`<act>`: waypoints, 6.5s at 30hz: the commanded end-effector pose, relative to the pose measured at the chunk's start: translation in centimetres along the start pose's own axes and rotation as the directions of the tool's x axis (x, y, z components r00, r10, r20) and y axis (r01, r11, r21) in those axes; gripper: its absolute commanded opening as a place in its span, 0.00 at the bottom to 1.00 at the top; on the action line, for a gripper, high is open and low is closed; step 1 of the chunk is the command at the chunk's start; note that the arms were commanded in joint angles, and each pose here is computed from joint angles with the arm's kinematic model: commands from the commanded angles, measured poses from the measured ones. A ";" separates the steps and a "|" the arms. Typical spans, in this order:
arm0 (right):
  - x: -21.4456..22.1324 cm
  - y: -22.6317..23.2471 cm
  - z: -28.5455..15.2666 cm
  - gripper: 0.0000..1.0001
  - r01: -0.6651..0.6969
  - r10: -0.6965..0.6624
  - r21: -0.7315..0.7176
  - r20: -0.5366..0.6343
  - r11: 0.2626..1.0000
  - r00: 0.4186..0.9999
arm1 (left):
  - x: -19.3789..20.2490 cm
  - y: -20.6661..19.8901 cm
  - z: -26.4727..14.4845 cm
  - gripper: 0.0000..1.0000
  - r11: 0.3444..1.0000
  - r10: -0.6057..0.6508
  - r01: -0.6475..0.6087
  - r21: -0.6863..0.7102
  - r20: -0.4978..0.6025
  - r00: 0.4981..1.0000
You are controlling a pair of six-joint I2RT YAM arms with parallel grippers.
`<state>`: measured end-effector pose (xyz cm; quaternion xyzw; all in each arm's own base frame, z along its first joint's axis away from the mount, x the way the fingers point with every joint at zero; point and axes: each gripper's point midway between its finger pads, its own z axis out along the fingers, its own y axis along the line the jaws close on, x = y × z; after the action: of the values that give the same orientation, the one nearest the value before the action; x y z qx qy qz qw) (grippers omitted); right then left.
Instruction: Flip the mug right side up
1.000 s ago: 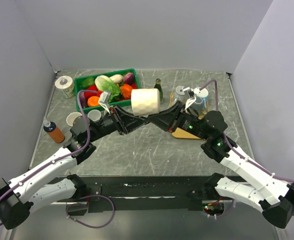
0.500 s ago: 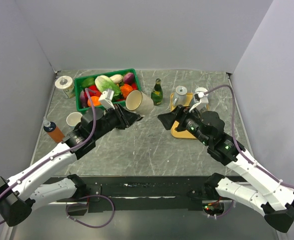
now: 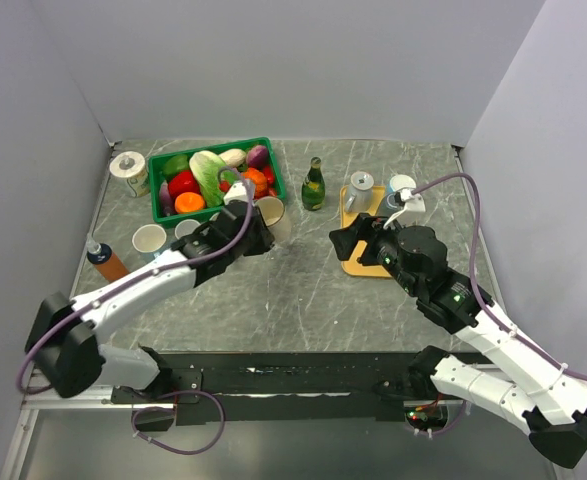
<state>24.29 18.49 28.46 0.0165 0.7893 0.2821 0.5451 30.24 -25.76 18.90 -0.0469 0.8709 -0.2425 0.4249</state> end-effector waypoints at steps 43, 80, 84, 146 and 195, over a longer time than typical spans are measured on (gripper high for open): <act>-0.8 -2.4 -1.8 0.92 0.074 -0.079 0.065 0.082 0.995 0.993 | 2.3 5.9 10.6 0.06 0.952 0.211 -0.168 -0.255 0.155 0.965; -0.7 -16.8 1.4 1.00 0.164 -0.069 0.584 -0.182 0.795 0.981 | -2.4 2.7 -4.5 0.96 0.996 0.069 -0.082 0.030 0.301 0.951; -1.0 -19.0 3.3 1.00 0.299 -0.169 0.563 -0.273 0.770 0.947 | -2.5 3.2 -6.9 0.96 0.992 0.102 -0.120 0.039 0.303 0.947; 3.7 -27.9 14.3 0.80 0.640 -0.555 0.005 -0.493 0.768 0.670 | -3.3 4.8 -9.2 0.96 0.996 0.053 -0.076 0.043 0.399 0.916; -9.5 -7.5 2.7 0.00 0.186 -0.181 -0.101 0.051 0.977 0.982 | -3.8 -2.1 -9.6 0.96 0.938 0.038 -0.152 0.312 0.345 0.938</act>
<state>35.00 6.44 25.56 -0.0658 0.8358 0.1600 0.5211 25.31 -19.93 22.40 0.0024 0.7813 -0.2717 0.5620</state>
